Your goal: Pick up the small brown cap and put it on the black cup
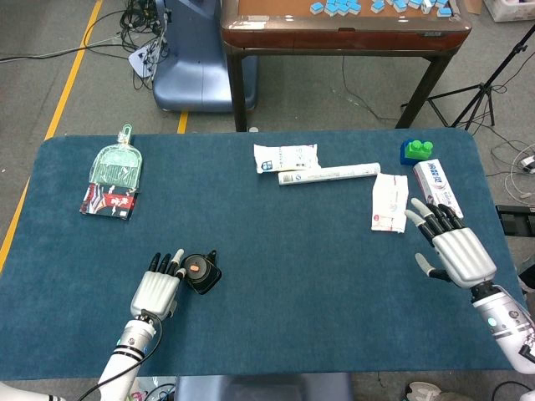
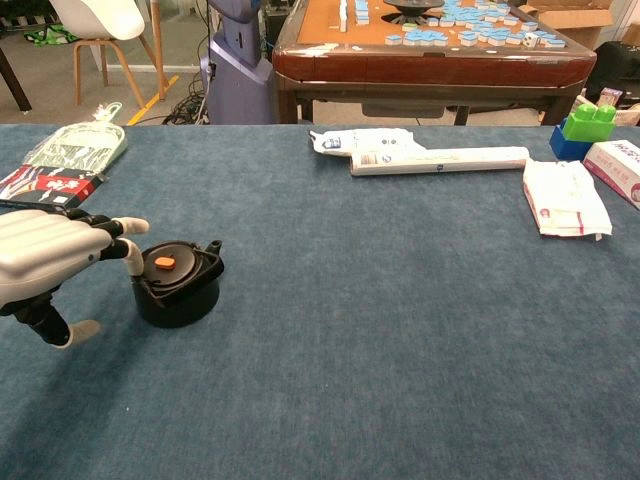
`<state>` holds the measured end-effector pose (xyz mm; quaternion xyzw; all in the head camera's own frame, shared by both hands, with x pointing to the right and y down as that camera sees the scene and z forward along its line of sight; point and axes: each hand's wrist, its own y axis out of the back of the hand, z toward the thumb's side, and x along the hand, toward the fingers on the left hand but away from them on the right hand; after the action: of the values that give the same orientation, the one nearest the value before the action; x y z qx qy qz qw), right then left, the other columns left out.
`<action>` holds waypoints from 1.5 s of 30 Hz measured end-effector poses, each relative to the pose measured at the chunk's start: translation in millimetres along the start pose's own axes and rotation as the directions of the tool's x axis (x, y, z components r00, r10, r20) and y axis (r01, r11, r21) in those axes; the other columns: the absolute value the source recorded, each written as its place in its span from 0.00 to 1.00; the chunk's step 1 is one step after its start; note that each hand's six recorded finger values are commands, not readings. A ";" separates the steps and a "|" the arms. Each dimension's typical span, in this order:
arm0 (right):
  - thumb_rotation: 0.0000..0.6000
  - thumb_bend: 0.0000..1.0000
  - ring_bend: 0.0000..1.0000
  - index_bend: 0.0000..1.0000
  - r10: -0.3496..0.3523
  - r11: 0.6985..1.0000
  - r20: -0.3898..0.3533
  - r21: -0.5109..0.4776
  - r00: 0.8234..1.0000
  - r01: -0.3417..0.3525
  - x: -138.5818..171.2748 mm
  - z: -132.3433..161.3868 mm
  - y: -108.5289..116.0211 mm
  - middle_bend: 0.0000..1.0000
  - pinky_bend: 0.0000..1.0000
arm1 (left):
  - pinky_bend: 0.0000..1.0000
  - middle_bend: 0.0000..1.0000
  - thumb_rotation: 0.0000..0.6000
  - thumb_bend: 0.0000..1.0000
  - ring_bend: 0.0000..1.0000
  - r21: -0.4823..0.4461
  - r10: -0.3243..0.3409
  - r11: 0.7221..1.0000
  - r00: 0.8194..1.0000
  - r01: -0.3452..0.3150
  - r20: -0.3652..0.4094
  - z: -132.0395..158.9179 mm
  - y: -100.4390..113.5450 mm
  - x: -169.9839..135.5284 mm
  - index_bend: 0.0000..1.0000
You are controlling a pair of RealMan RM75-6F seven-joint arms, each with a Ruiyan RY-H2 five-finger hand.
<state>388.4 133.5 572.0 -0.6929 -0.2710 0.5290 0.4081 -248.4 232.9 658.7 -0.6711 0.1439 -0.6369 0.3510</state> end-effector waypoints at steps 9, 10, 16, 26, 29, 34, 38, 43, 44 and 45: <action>1.00 0.43 0.00 0.01 -0.015 1.000 -0.001 -0.005 1.000 0.015 1.5 -0.1 5.3 0.00 0.00 | 0.00 0.00 1.00 0.32 0.00 0.023 0.023 0.999 1.000 -0.022 -0.003 1.0 14.2 -8.2 0.24; 1.00 0.43 0.00 0.01 -0.013 1.000 0.000 -0.005 1.000 0.013 0.8 -0.2 5.3 0.00 0.00 | 0.00 0.00 1.00 0.32 0.00 0.025 0.025 0.999 1.000 -0.024 -0.005 0.5 16.4 -9.4 0.24; 1.00 0.43 0.00 0.01 -0.013 1.000 0.001 -0.019 1.000 0.013 -4.8 -1.9 5.5 0.00 0.00 | 0.00 0.00 1.00 0.32 0.00 0.034 0.049 0.998 0.999 -0.048 -0.017 -3.3 37.1 -18.1 0.24; 1.00 0.43 0.00 0.01 -0.014 1.000 0.001 -0.020 1.000 0.014 -8.1 -1.5 5.9 0.00 0.00 | 0.00 0.00 1.00 0.32 0.00 0.024 0.088 0.996 0.995 -0.087 -0.051 -20.6 57.7 -30.5 0.24; 1.00 0.43 0.00 0.01 -0.020 1.000 0.007 -0.022 1.000 0.020 -3.4 -2.3 6.6 0.00 0.00 | 0.00 0.00 1.00 0.32 0.00 -0.003 0.103 0.995 0.992 -0.103 -0.067 -31.1 59.9 -36.3 0.24; 1.00 0.43 0.00 0.01 -0.035 0.999 0.022 -0.022 0.999 0.036 10.5 -4.1 7.4 0.00 0.00 | 0.00 0.00 1.00 0.32 0.00 -0.065 0.146 0.986 0.986 -0.152 -0.084 -49.4 64.3 -48.2 0.24; 1.00 0.43 0.00 0.01 -0.055 0.998 0.034 -0.033 0.998 0.056 26.0 -5.2 7.1 0.00 0.00 | 0.00 0.00 1.00 0.32 0.00 -0.128 0.182 0.973 0.978 -0.194 -0.098 -66.6 63.2 -59.0 0.24; 1.00 0.43 0.00 0.01 -0.069 0.996 0.049 -0.061 0.996 0.072 52.9 -5.7 -0.9 0.00 0.00 | 0.00 0.00 1.00 0.32 0.00 -0.196 0.217 0.952 0.969 -0.236 -0.116 -88.3 55.1 -67.8 0.24; 1.00 0.43 0.00 0.01 -0.068 0.995 0.052 -0.070 0.996 0.072 58.1 -5.6 -4.0 0.00 0.00 | 0.00 0.00 1.00 0.32 0.00 -0.209 0.226 0.946 0.967 -0.246 -0.118 -94.1 52.1 -69.8 0.24; 1.00 0.43 0.00 0.01 -0.066 0.994 0.055 -0.081 0.996 0.070 63.1 -5.6 -7.5 0.00 0.00 | 0.00 0.00 1.00 0.32 0.00 -0.217 0.232 0.943 0.965 -0.254 -0.120 -98.4 49.7 -71.1 0.24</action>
<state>412.6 186.8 546.7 -0.6854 -0.3268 0.5211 0.3896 -340.3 214.7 566.8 -0.6542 0.3148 -0.5980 0.3395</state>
